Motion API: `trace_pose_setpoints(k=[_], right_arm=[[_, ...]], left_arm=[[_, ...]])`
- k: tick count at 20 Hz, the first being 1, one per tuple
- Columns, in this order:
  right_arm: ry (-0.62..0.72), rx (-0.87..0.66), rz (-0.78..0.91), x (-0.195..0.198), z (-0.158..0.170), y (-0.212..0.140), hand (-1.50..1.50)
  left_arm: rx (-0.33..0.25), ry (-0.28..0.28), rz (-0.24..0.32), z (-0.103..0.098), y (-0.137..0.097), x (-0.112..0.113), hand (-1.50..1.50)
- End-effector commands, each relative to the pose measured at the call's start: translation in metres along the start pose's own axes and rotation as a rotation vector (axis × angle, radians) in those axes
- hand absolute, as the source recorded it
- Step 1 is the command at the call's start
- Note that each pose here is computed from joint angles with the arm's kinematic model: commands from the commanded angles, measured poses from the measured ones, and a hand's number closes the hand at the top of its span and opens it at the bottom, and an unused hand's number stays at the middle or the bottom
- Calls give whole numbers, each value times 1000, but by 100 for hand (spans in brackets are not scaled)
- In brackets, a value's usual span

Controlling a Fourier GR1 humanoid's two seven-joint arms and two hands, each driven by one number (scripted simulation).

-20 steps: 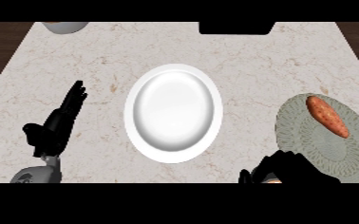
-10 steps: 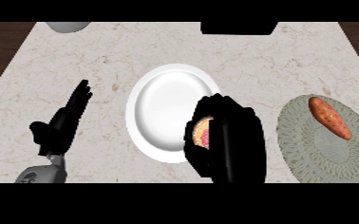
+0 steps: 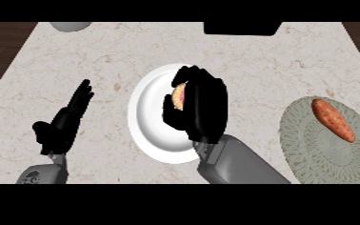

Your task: Pick the cupcake from the placemat and place it in the plate

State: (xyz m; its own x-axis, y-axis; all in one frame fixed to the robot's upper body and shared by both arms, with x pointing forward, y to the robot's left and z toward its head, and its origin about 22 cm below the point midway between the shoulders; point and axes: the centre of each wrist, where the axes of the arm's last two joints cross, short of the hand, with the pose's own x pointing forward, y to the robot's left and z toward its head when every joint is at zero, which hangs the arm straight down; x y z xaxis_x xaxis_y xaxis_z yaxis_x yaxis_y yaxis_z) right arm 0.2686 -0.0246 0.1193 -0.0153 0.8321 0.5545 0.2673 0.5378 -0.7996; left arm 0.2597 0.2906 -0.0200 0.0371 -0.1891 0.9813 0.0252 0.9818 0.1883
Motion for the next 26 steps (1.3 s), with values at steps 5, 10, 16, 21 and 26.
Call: trace_pose_setpoints(k=[5, 10, 16, 21, 26], right_arm=[[232, -1, -93, -16, -19, 44, -150], [226, -104, -267, -19, -31, 39, -150], [249, -261, -517, -31, -23, 20, -150], [242, -265, -683, -55, 2, -10, -150], [215, -252, -671, -119, 61, -27, -150]], left_arm=[[-7, -5, -8, 2, -2, -7, 0], [6, 12, -7, -9, 2, 2, 0], [33, 2, -11, 15, 27, -13, 0], [42, 19, 2, -1, 16, -2, 0], [28, 18, 9, 17, 12, -9, 0]])
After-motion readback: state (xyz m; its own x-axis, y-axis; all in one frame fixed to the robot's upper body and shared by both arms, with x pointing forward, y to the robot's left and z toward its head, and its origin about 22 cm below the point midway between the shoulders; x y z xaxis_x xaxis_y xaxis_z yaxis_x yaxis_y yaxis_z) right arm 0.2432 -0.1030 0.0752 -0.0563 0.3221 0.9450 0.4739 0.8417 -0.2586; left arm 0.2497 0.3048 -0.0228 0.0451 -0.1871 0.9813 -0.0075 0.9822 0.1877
